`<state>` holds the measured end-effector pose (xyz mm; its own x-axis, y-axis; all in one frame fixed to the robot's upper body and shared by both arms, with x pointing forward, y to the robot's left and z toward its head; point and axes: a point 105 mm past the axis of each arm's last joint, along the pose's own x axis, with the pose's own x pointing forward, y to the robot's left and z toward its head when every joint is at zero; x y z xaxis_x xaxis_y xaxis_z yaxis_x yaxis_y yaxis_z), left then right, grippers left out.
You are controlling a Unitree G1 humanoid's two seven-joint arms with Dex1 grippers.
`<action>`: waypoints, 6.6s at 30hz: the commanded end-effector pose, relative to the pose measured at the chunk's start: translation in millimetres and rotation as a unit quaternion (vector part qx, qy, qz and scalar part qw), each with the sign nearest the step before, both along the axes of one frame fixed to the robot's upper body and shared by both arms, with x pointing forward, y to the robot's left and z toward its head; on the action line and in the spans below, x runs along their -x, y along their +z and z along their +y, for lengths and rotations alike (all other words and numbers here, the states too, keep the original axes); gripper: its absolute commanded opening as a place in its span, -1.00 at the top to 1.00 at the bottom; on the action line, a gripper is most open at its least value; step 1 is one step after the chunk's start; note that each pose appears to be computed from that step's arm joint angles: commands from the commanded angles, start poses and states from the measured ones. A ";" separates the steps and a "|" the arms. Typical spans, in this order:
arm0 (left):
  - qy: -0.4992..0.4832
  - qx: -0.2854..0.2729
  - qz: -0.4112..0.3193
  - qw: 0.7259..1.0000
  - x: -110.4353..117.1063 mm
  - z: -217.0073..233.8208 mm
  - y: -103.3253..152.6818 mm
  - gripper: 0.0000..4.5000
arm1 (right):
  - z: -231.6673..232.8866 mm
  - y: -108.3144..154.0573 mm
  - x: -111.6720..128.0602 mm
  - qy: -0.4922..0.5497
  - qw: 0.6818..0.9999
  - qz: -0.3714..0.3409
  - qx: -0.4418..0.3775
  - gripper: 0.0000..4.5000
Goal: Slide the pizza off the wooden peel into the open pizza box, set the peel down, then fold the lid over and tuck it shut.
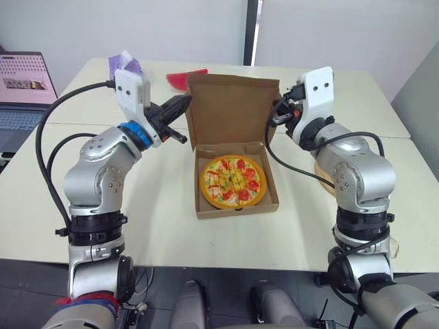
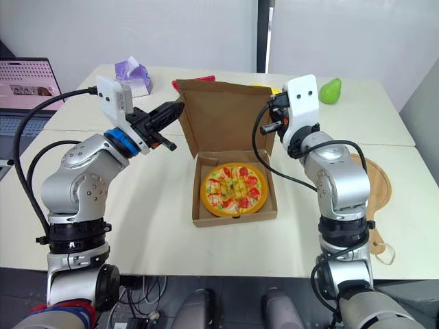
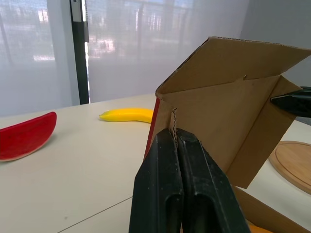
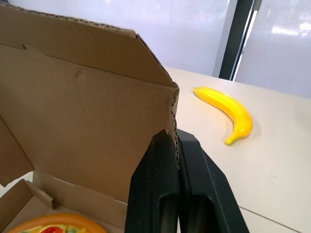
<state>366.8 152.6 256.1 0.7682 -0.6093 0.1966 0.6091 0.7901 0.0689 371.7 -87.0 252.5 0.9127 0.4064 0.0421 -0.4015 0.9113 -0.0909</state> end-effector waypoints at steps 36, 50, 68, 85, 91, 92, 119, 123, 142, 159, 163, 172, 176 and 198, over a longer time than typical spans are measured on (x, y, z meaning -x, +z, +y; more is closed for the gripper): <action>-0.020 -0.013 -0.081 0.996 20.0 -23.8 3.9 1.00 | 49.5 34.1 18.3 0.045 0.996 0.001 -0.074 0.98; -0.032 -0.031 -0.062 0.997 49.6 -19.1 -13.7 1.00 | 47.1 -8.8 47.8 0.052 0.986 0.090 -0.131 0.98; 0.001 -0.043 -0.038 0.998 82.9 -13.9 -53.6 1.00 | 39.2 -40.8 67.2 0.076 0.983 0.116 -0.123 0.98; -0.028 -0.005 -0.077 0.997 60.9 -50.2 -2.1 1.00 | 34.7 -38.4 61.6 0.067 0.985 0.106 -0.117 0.98; -0.023 0.060 -0.031 0.997 53.7 -49.5 -3.7 1.00 | 33.0 -36.2 58.5 0.064 0.986 0.103 -0.114 0.98; -0.018 0.068 -0.029 0.997 51.5 -48.4 -2.3 1.00 | 32.5 -35.3 57.6 0.063 0.986 0.101 -0.113 0.98; -0.036 0.051 0.049 0.997 7.6 -4.7 -4.2 1.00 | 31.6 -0.1 -0.6 0.045 0.997 0.038 -0.054 0.98; -0.077 0.057 0.078 0.992 4.2 -1.1 2.3 1.00 | 29.1 4.3 -7.6 0.038 0.997 0.030 -0.054 0.98; -0.095 0.032 0.064 0.993 -23.1 16.0 30.1 1.00 | 26.4 22.7 -31.4 0.015 0.998 0.007 -0.057 0.98; -0.085 0.055 0.070 0.992 -27.5 4.0 39.7 1.00 | 28.2 23.2 -48.5 0.004 0.998 -0.001 -0.062 0.98; -0.086 0.069 0.078 0.991 -31.0 3.7 39.3 1.00 | 30.0 20.9 -51.7 0.004 0.998 0.002 -0.061 0.98; -0.078 0.069 0.067 0.992 -44.2 2.6 48.4 1.00 | 27.8 19.6 -62.1 -0.006 0.998 0.006 -0.066 0.98; -0.078 0.067 0.057 0.993 -46.4 1.1 53.8 1.00 | 26.3 25.0 -66.2 -0.011 0.998 0.002 -0.069 0.98; -0.061 0.056 0.062 0.995 -4.2 3.6 25.3 1.00 | 36.0 18.0 -49.0 0.013 0.998 0.001 -0.060 0.98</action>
<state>382.6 162.5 262.9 0.7454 -0.6543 0.1279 0.6665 0.7273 -0.1637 430.4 -61.3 248.6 0.9247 0.3803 0.0170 -0.3807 0.9236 0.0457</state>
